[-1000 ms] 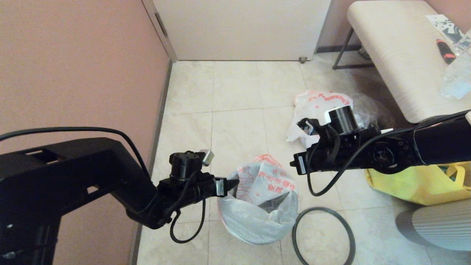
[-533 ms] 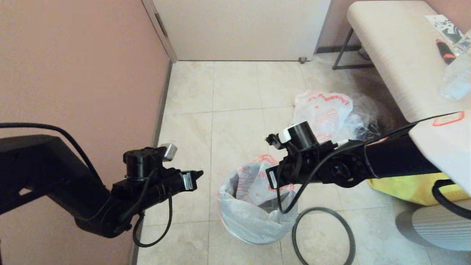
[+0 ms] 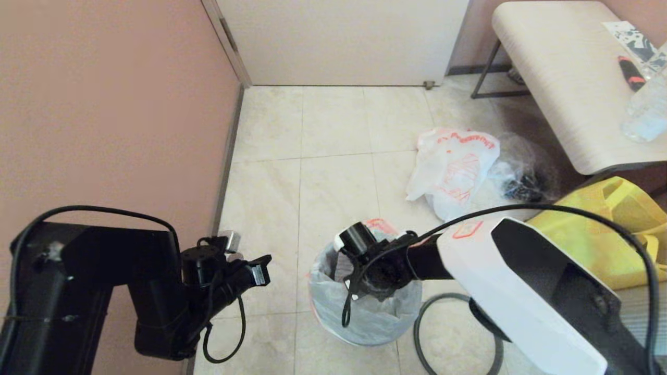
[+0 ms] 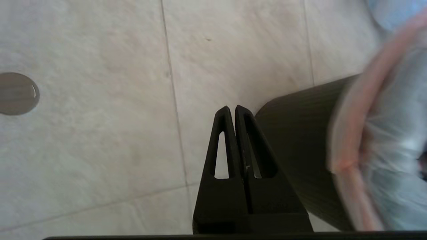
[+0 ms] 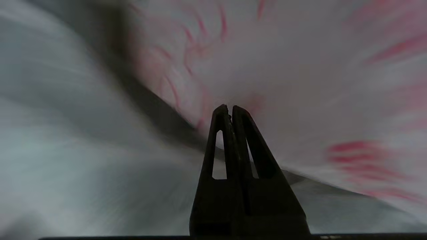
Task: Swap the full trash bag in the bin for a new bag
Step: Put the new garbage bag on the trash can
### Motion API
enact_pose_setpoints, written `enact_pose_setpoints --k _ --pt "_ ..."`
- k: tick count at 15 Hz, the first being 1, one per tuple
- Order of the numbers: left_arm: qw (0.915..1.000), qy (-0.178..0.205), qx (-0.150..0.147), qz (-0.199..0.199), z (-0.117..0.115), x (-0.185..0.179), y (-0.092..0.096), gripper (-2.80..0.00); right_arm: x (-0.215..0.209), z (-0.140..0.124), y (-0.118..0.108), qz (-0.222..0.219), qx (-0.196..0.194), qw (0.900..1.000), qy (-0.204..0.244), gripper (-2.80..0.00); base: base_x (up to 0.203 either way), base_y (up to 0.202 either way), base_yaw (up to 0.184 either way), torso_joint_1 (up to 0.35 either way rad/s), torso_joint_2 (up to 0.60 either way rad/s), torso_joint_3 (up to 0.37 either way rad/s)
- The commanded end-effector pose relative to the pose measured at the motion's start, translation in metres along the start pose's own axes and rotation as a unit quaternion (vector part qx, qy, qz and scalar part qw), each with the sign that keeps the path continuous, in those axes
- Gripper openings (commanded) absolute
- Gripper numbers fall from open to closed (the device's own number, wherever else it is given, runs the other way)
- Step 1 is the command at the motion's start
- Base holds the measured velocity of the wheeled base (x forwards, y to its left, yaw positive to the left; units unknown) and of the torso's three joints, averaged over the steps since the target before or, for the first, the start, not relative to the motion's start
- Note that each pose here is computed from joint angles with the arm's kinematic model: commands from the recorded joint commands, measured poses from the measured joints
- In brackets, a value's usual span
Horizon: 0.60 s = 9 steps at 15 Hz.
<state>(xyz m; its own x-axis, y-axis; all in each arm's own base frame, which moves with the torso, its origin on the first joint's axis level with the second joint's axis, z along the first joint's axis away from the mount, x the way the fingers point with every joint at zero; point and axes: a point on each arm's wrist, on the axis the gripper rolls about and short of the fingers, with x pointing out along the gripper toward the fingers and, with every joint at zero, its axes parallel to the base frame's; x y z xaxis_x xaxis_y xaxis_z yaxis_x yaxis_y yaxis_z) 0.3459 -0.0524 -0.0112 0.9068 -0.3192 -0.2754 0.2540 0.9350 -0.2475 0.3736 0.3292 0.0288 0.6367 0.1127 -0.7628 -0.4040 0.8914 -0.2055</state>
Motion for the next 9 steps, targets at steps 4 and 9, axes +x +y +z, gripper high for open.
enact_pose_setpoints --k 4,9 --pt "1.0 0.005 -0.003 0.005 -0.012 0.013 0.006 -2.8 0.104 -0.074 0.008 -0.038 -0.096 0.99 0.092 -2.8 0.0 0.0 0.0 0.0 0.0 0.0" --pt "1.0 0.006 -0.001 0.0 -0.013 0.012 0.003 -2.8 0.128 -0.067 -0.025 -0.042 -0.192 0.979 0.046 -2.8 0.0 0.0 0.0 0.0 0.0 0.0"
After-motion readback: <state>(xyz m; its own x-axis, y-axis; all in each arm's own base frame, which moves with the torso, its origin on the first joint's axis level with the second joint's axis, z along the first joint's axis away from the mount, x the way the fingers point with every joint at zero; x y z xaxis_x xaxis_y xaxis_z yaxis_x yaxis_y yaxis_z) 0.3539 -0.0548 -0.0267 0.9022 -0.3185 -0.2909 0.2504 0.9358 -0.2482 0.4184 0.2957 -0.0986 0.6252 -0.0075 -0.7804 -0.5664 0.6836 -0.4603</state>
